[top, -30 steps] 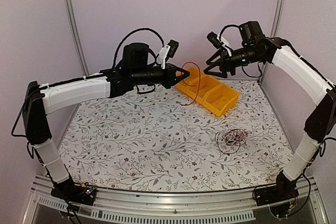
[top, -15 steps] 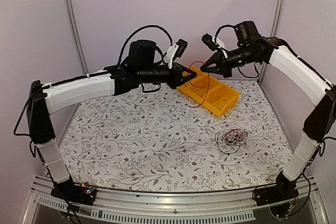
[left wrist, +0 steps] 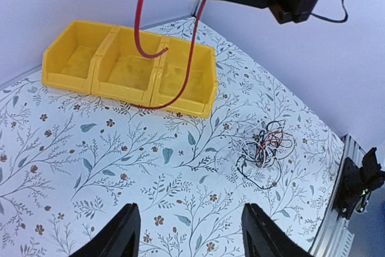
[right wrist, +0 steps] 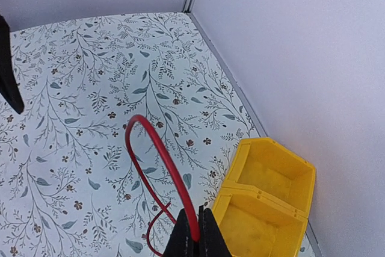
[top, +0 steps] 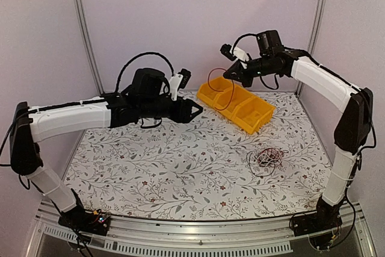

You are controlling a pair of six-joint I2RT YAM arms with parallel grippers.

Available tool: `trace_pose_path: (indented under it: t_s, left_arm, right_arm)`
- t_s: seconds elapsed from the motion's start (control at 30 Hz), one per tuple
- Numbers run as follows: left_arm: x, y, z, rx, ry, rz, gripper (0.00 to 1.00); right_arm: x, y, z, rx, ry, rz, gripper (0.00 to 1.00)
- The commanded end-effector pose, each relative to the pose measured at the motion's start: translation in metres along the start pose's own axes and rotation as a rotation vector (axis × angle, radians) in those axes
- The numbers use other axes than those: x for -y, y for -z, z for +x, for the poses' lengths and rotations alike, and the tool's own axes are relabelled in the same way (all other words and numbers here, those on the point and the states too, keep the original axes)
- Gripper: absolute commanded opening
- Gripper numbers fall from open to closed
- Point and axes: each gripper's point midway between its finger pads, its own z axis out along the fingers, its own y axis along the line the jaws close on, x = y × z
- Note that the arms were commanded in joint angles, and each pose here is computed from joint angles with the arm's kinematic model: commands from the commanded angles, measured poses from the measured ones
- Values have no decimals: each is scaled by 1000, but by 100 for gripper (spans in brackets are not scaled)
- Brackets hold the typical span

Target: Untangle the cables

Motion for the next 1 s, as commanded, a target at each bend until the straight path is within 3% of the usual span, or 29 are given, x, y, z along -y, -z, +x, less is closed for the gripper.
trace_pose_path:
  t_s: [0.0, 0.4, 0.73, 0.97]
  left_arm:
    - [-3, 26, -6, 56, 59, -39, 60]
    - [-13, 52, 5, 58, 141, -109, 58]
    - [-24, 73, 12, 71, 188, -187, 57]
    - [-25, 70, 17, 48, 187, -188, 57]
  right_arm:
    - [53, -28, -2, 31, 89, 173, 0]
    - [161, -83, 24, 116, 132, 450, 0]
    - [182, -120, 47, 146, 142, 512, 0]
    - [180, -136, 80, 83, 98, 505, 0]
